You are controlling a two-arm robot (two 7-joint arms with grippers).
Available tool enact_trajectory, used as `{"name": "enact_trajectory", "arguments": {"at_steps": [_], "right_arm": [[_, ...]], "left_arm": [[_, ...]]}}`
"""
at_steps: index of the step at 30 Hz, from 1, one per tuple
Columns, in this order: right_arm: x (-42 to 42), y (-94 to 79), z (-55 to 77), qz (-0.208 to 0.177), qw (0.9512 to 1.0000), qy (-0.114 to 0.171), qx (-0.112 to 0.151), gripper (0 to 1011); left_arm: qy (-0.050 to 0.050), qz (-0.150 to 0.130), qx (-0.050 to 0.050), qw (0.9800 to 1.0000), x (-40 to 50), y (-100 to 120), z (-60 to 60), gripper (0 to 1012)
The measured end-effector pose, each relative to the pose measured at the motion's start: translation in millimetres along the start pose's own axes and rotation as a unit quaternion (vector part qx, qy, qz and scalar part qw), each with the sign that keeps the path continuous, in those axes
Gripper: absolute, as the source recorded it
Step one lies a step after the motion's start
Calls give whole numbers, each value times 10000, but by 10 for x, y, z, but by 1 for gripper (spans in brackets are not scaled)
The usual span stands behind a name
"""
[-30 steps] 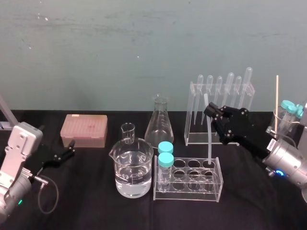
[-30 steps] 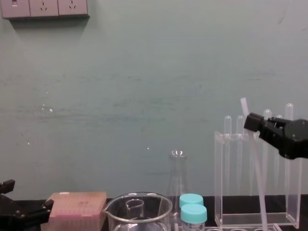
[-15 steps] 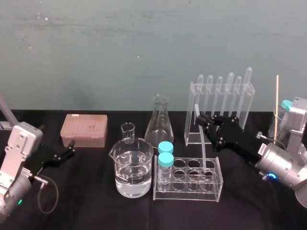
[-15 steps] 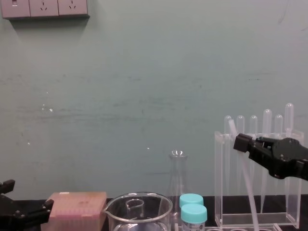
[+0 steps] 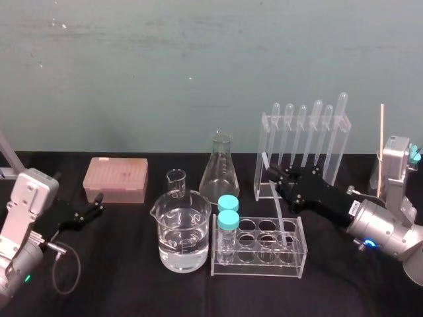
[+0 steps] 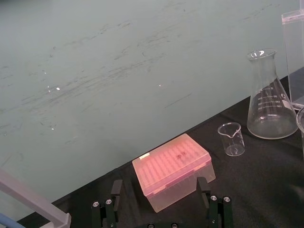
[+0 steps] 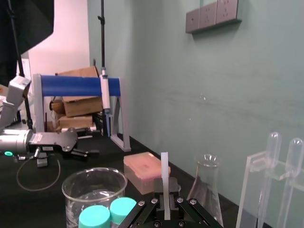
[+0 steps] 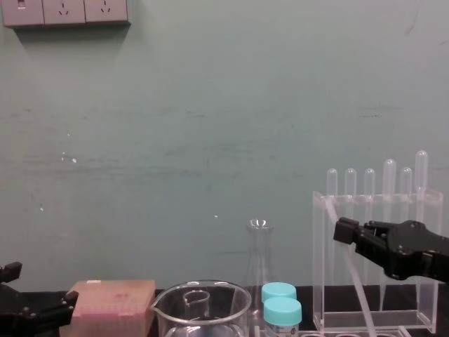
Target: Pick up the stirring rod with one hand, then place it down.
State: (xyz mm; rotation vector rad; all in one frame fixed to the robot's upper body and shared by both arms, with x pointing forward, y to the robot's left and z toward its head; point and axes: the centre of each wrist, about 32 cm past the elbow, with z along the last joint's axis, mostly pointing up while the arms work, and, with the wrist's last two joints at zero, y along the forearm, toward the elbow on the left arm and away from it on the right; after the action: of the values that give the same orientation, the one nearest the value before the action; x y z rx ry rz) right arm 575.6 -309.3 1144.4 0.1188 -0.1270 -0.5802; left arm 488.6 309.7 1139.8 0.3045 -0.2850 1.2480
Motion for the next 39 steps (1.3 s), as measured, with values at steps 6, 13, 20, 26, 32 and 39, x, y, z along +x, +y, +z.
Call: {"name": "enact_trajectory", "arguments": {"at_steps": [6,13,20,26,32,39], "right_arm": [[9,6,-2,-16,10000,25,-64,61],[8,4,-1,-22,10000,18,-50,61],[6,2,-1,-24,10000,13,-38,61],[6,1,-1,-26,10000,11,-32,61],[4,1,-1,-26,10000,9,-26,213],[3,0,-2,-27,10000,9,-21,421]], "left_arm": [[0,0,0,10000,0,0,0,1000],[0,0,0,10000,0,0,0,1000],[0,0,0,10000,0,0,0,1000],[0,0,0,10000,0,0,0,1000],[-1,0,0,10000,0,0,0,1000],[0,0,0,10000,0,0,0,1000]]}}
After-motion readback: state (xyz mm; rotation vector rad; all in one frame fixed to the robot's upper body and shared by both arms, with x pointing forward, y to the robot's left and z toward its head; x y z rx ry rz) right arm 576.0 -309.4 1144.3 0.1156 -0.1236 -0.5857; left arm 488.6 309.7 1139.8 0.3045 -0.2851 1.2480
